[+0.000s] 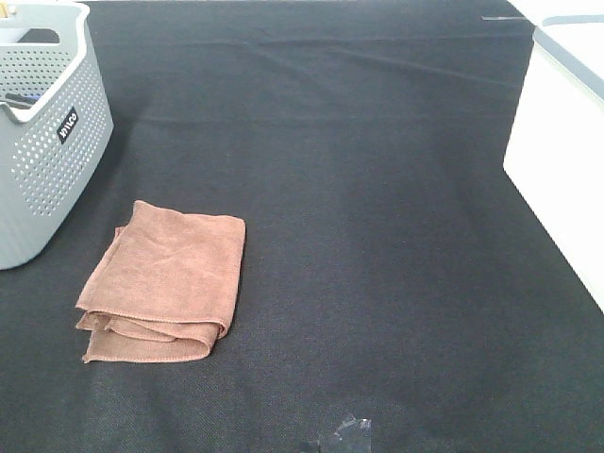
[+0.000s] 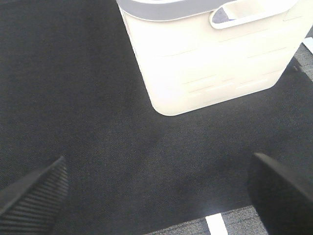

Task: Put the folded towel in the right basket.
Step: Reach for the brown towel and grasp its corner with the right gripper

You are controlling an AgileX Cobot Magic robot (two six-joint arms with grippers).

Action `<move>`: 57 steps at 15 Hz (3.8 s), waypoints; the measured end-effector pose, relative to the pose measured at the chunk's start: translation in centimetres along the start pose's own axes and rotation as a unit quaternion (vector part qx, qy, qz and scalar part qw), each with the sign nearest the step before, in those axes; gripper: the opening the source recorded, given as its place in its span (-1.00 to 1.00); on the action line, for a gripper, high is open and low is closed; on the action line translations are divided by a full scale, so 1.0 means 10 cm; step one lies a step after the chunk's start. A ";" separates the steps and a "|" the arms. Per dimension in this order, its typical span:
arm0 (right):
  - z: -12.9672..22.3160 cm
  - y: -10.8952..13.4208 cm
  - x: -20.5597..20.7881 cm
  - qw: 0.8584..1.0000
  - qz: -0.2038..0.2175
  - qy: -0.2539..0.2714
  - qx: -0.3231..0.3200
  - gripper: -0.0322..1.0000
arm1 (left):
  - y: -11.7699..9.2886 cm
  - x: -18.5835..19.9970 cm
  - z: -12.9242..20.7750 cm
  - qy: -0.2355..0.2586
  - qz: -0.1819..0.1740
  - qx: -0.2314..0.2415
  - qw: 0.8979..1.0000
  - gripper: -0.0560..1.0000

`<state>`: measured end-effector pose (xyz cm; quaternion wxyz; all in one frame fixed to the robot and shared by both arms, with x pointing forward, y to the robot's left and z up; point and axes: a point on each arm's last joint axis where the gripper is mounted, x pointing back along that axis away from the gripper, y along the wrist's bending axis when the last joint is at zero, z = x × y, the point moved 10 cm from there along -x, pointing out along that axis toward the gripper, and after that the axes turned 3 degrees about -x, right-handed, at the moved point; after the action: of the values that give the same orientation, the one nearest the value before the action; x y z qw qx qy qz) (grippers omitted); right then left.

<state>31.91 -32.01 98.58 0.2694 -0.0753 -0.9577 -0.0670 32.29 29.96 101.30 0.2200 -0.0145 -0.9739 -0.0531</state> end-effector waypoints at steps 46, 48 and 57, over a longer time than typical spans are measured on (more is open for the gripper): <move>-0.06 -0.03 0.03 1.000 0.009 -0.004 0.007 0.91 | 0.00 0.00 0.00 0.000 0.000 0.000 1.000 0.98; -0.27 0.07 0.02 0.999 -0.001 0.039 0.029 0.91 | 0.00 0.00 0.00 0.000 0.000 0.000 1.000 0.98; -1.27 0.99 -0.85 0.957 -0.132 0.257 0.033 0.91 | 0.00 0.00 0.00 0.000 0.000 0.000 1.000 0.98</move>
<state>47.31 -25.40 105.75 0.4976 0.0805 -0.8592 -0.0875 32.29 29.96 101.30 0.2200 -0.0145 -0.9739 -0.0531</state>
